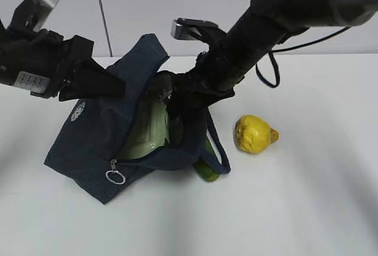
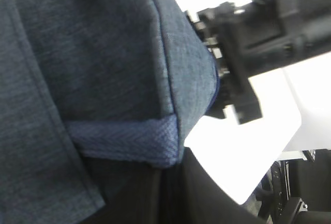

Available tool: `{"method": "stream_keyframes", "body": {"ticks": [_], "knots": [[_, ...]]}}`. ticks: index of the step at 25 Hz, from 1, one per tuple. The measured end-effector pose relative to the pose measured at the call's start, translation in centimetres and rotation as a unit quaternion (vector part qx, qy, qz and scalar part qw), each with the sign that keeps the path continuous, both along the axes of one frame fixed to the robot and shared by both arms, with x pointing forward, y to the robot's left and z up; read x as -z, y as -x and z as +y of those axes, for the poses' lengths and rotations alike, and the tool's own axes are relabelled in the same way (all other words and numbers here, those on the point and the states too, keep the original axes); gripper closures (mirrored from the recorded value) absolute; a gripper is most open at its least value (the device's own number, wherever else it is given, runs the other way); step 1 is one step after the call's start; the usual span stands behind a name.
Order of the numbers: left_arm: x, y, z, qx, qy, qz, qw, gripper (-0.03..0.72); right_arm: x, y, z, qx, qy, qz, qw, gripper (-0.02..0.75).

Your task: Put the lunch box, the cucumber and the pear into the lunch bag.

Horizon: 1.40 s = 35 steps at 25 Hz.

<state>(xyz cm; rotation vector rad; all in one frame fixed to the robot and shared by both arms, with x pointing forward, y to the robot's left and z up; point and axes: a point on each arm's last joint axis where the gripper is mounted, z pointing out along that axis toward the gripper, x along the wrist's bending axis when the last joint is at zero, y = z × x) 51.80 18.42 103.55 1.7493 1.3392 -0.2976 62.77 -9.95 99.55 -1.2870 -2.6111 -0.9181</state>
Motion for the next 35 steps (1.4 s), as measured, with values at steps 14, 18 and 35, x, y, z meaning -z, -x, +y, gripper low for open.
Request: {"method": "stream_keyframes", "body": {"ticks": [14, 18, 35], "knots": [[0.1, 0.1, 0.3, 0.008, -0.005, 0.005, 1.000, 0.687, -4.4, 2.5, -5.8, 0.023, 0.275, -0.007, 0.961, 0.377], [0.1, 0.1, 0.3, 0.010, -0.005, 0.005, 1.000, 0.687, -4.4, 2.4, -5.7, 0.027, 0.269, -0.017, 0.963, 0.379], [0.1, 0.1, 0.3, 0.011, -0.006, 0.006, 1.000, 0.687, -1.5, 1.4, -7.0, 0.008, 0.372, 0.008, 0.928, 0.196]]}}
